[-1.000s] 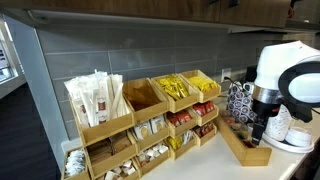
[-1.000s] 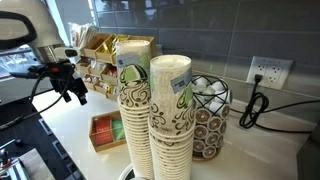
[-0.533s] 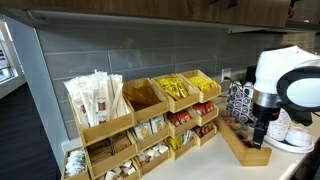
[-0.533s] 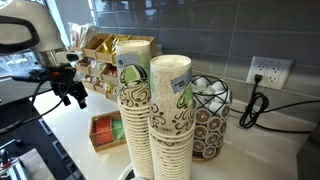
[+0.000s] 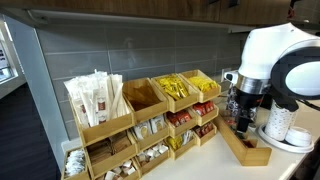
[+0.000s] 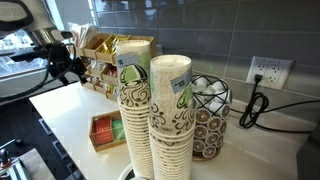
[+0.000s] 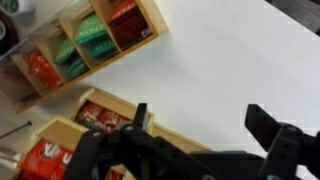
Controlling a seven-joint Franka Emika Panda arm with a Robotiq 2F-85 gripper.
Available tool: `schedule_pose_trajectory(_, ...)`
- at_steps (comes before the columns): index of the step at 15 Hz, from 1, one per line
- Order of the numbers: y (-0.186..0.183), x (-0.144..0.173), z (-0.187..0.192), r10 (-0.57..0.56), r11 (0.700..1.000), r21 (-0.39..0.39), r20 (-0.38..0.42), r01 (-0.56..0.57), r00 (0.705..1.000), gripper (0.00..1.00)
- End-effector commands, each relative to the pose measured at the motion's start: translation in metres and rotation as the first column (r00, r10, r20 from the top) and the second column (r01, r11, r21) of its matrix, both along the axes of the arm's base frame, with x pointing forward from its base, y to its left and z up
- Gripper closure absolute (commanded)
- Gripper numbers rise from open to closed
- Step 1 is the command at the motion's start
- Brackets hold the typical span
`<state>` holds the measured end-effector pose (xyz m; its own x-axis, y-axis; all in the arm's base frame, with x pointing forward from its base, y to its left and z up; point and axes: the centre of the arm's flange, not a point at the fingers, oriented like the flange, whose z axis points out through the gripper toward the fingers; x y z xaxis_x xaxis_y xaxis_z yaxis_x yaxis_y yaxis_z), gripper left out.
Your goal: Put one stirrer on the counter
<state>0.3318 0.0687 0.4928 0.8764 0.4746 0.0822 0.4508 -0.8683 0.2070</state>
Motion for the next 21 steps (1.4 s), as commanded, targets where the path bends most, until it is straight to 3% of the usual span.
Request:
schedule_pose_trajectory(1,0.055,0.036,0.034,0.185,0.982,-0.053,0.073,-0.181,0.98,0.0)
schedule_pose_trajectory(2,0.034,0.01,0.023,0.101,0.995,-0.021,0.057,-0.1,0.993,0.0)
schedule_pose_trajectory(17,0.037,0.015,0.028,0.101,0.995,-0.013,0.062,-0.1,0.993,0.0)
schedule_pose_trajectory(21,0.07,0.037,0.032,0.161,0.985,0.023,0.189,-0.168,0.969,0.0)
